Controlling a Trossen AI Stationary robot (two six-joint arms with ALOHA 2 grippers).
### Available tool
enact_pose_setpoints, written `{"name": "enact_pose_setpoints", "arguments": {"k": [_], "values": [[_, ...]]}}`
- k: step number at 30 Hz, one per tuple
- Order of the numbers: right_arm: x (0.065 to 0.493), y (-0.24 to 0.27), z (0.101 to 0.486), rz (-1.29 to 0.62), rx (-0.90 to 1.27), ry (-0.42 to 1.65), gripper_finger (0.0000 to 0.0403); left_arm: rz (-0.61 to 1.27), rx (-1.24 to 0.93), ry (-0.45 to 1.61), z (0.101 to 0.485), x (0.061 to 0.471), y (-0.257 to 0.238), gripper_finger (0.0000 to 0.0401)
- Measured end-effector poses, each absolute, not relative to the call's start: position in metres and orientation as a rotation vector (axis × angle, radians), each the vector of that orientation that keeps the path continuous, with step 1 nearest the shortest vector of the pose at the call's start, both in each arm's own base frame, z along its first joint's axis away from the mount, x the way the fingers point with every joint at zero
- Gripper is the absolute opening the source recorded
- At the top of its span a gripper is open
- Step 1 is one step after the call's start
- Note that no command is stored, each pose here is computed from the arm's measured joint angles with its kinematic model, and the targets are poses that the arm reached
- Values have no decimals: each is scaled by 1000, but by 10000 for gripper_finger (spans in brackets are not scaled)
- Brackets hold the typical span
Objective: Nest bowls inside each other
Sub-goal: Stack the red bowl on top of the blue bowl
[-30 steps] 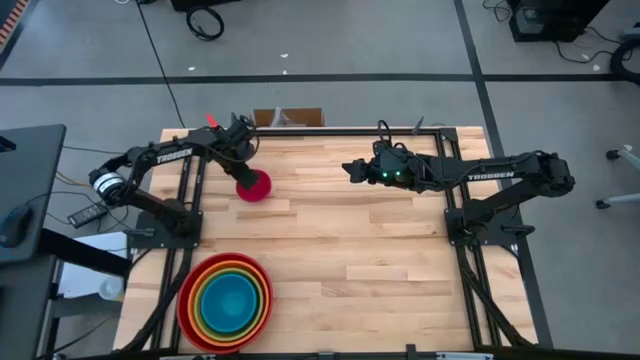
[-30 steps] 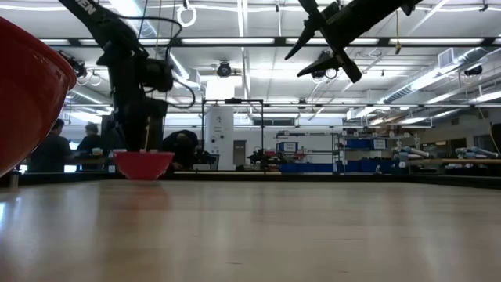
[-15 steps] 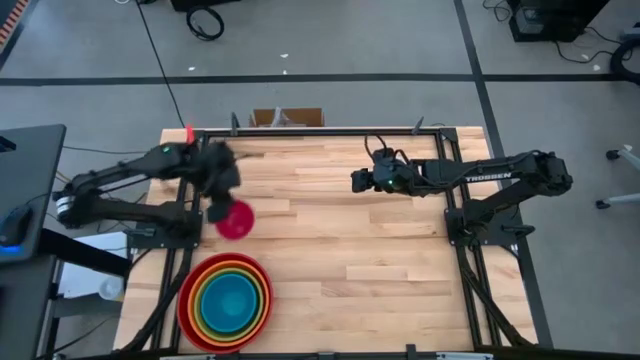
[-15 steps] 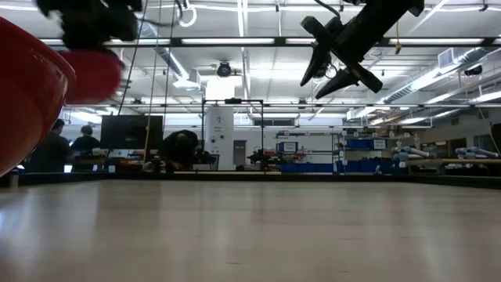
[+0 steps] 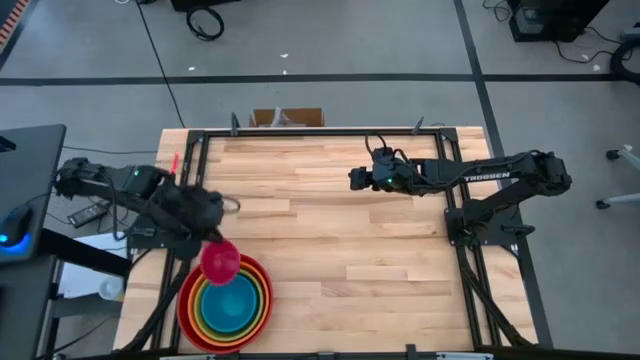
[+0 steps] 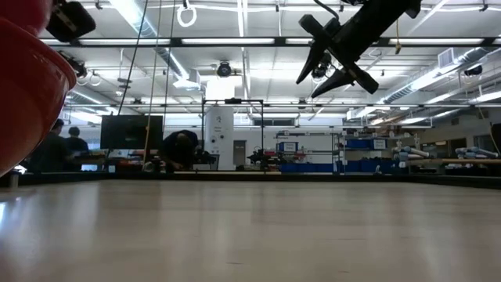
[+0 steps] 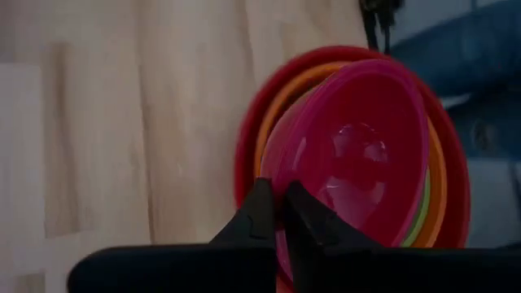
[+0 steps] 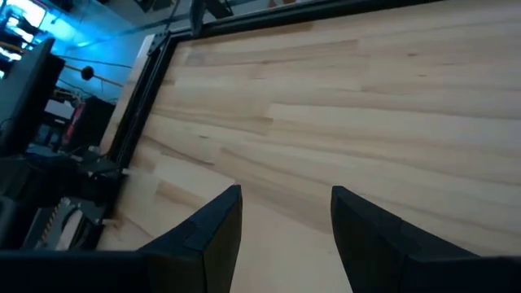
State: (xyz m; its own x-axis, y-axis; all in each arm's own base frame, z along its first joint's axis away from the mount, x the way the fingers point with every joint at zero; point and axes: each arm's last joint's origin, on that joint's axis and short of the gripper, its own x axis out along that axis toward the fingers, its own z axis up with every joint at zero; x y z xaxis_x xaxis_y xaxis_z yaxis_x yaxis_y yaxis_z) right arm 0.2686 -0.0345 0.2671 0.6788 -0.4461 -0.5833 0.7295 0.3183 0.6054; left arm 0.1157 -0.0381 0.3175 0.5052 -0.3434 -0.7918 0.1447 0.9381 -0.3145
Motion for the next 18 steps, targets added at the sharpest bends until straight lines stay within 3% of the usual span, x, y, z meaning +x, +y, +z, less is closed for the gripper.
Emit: {"name": "enact_pose_setpoints", "arguments": {"k": [12, 18], "values": [[270, -35, 268, -785, 992, 320, 192, -438, -12, 1219, 291, 137, -95, 6], [272, -32, 272, -752, 1003, 284, 192, -455, -47, 1182, 289, 144, -107, 6]]}}
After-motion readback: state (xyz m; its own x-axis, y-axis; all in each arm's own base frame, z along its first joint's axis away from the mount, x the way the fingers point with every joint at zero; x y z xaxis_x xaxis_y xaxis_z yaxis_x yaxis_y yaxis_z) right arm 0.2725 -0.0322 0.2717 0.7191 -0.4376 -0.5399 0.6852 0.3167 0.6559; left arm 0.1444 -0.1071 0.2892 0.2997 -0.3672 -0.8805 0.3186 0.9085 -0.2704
